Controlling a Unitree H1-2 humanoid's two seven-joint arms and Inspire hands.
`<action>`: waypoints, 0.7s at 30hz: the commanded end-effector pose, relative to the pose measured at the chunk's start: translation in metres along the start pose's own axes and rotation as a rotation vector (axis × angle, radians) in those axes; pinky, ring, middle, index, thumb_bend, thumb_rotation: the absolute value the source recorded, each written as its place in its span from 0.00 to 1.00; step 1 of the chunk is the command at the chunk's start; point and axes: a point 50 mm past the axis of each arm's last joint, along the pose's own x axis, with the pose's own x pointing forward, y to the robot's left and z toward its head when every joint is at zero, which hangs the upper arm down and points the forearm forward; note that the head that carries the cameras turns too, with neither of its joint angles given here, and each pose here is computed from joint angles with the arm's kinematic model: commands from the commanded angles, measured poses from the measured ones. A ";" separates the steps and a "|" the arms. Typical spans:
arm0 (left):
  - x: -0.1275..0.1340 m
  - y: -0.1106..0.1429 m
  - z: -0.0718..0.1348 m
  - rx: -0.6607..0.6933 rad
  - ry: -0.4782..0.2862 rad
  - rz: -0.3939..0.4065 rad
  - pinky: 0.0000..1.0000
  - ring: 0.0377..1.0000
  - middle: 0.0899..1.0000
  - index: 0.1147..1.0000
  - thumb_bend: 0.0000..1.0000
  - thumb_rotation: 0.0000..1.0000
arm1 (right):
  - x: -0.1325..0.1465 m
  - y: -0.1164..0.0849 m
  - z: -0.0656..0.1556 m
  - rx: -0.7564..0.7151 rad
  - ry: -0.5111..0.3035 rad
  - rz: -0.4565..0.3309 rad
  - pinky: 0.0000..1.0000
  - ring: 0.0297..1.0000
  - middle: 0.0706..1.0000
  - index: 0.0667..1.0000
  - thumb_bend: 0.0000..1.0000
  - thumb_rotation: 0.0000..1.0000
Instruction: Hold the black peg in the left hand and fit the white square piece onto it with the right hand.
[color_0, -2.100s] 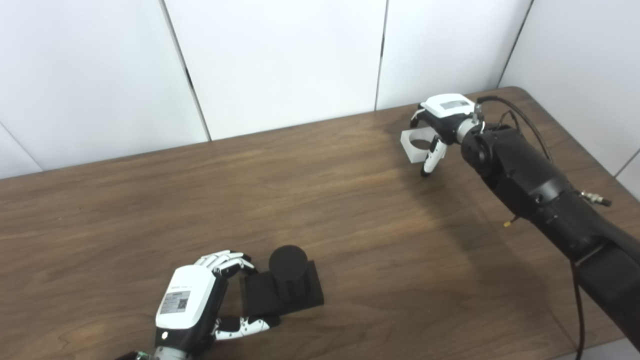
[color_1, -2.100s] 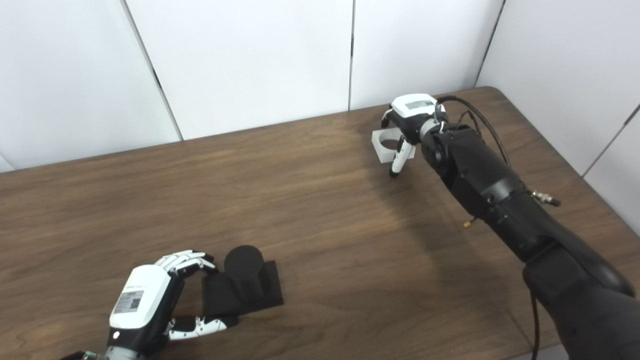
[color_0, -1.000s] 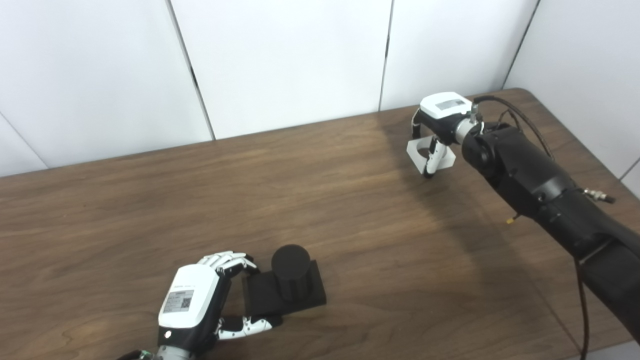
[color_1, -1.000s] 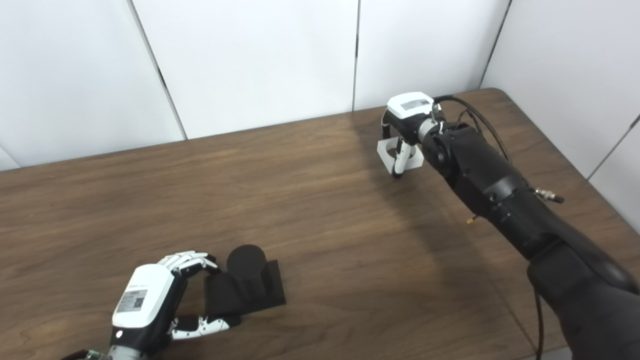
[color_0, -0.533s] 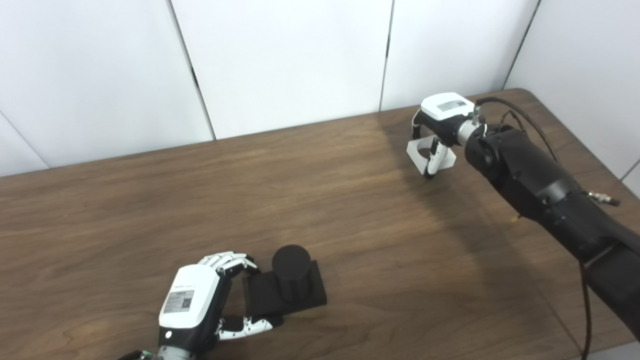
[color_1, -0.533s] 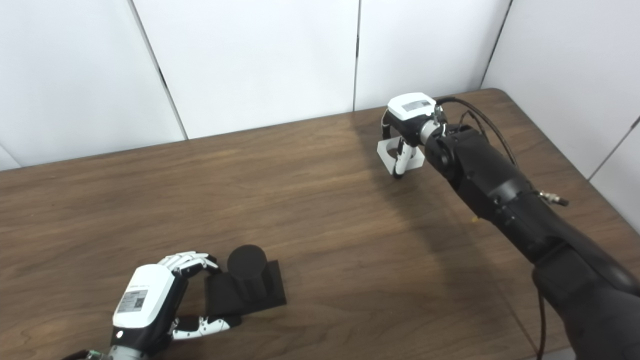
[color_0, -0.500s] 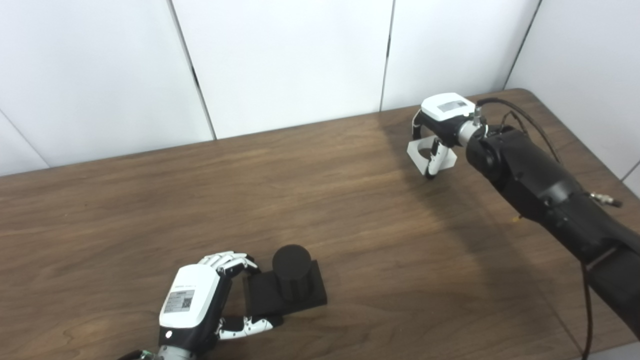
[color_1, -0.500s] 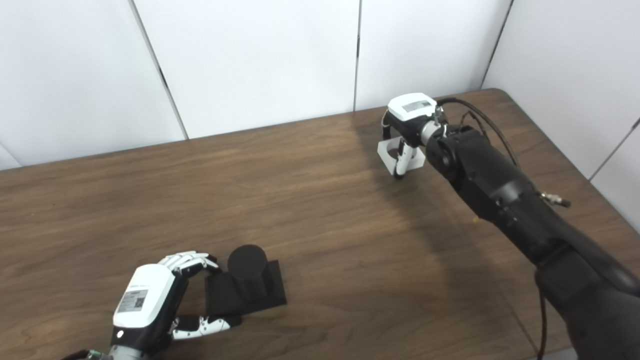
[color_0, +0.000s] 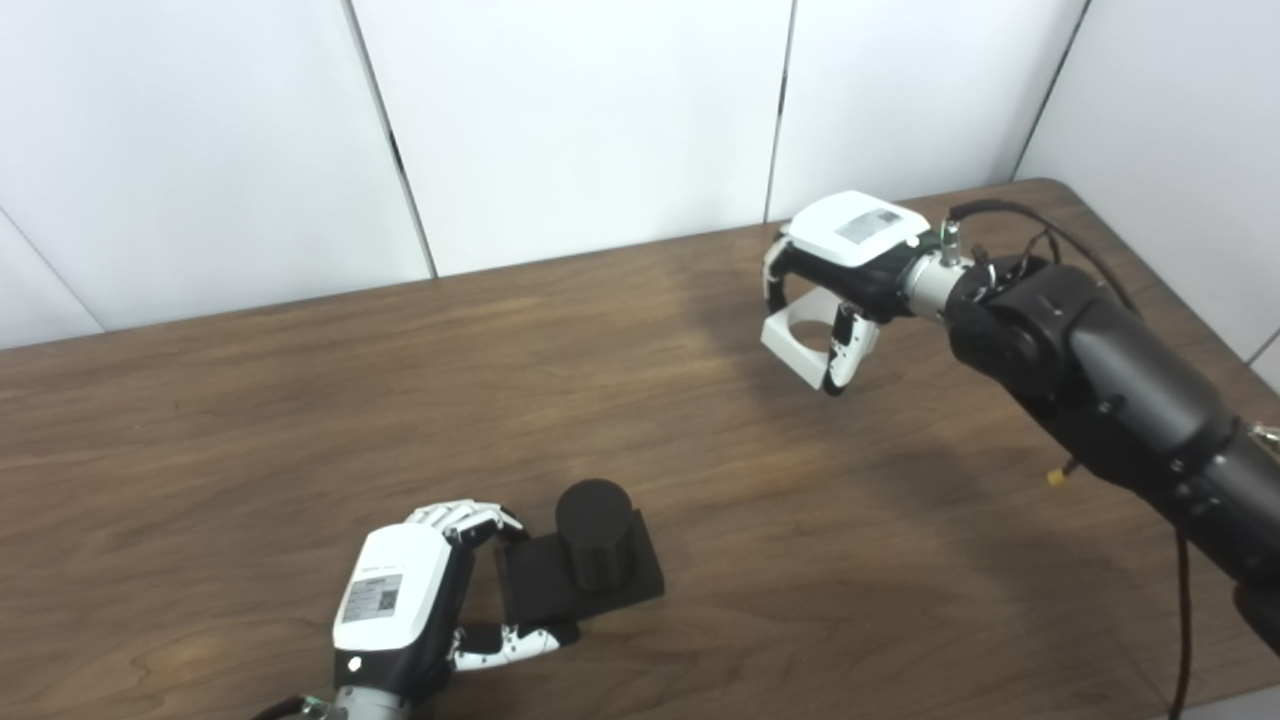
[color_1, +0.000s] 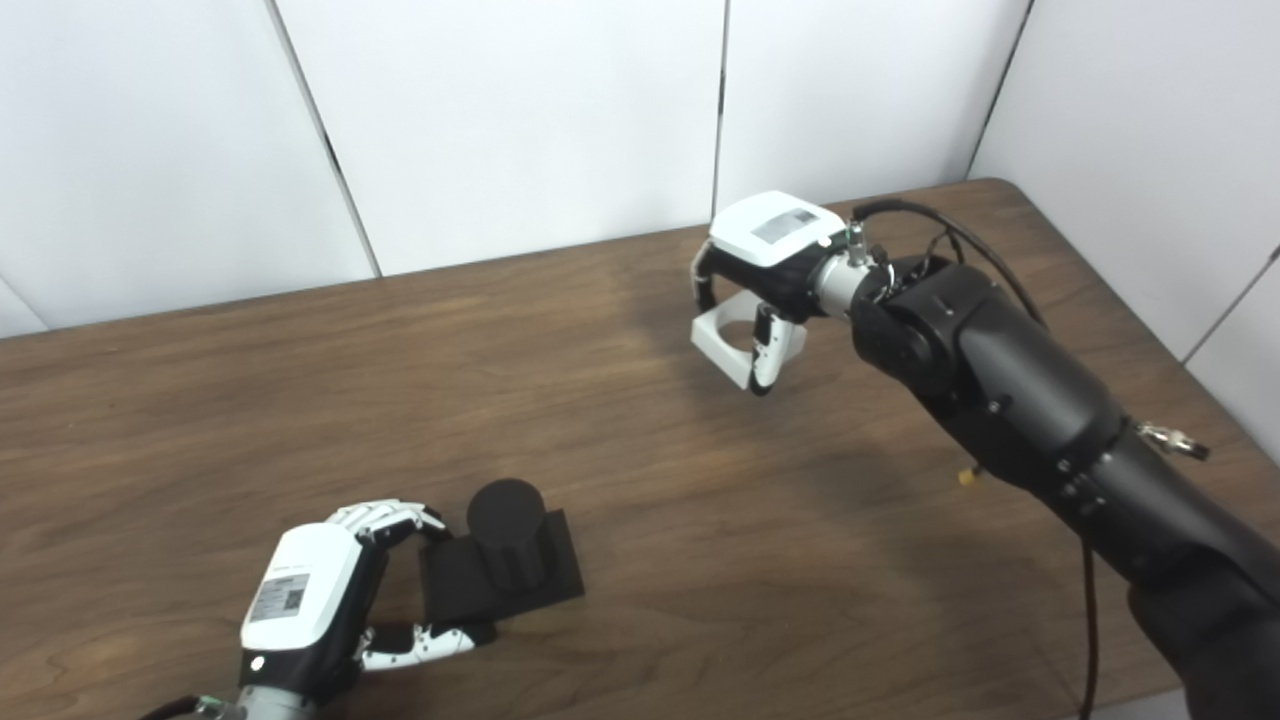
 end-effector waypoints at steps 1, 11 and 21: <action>-0.007 -0.026 0.009 0.032 0.016 -0.164 0.77 0.75 0.69 0.42 0.52 0.04 | -0.010 -0.026 0.000 -0.035 -0.013 -0.059 0.95 0.89 0.78 0.45 0.52 0.14; 0.005 -0.027 0.027 0.059 0.010 -0.147 0.78 0.75 0.69 0.42 0.52 0.05 | -0.035 -0.051 0.046 -0.011 -0.194 -0.103 0.95 0.88 0.76 0.45 0.52 0.14; 0.013 -0.037 0.034 0.113 0.002 -0.160 0.78 0.75 0.68 0.42 0.52 0.05 | -0.046 -0.066 0.093 0.026 -0.383 -0.117 0.94 0.87 0.75 0.44 0.53 0.14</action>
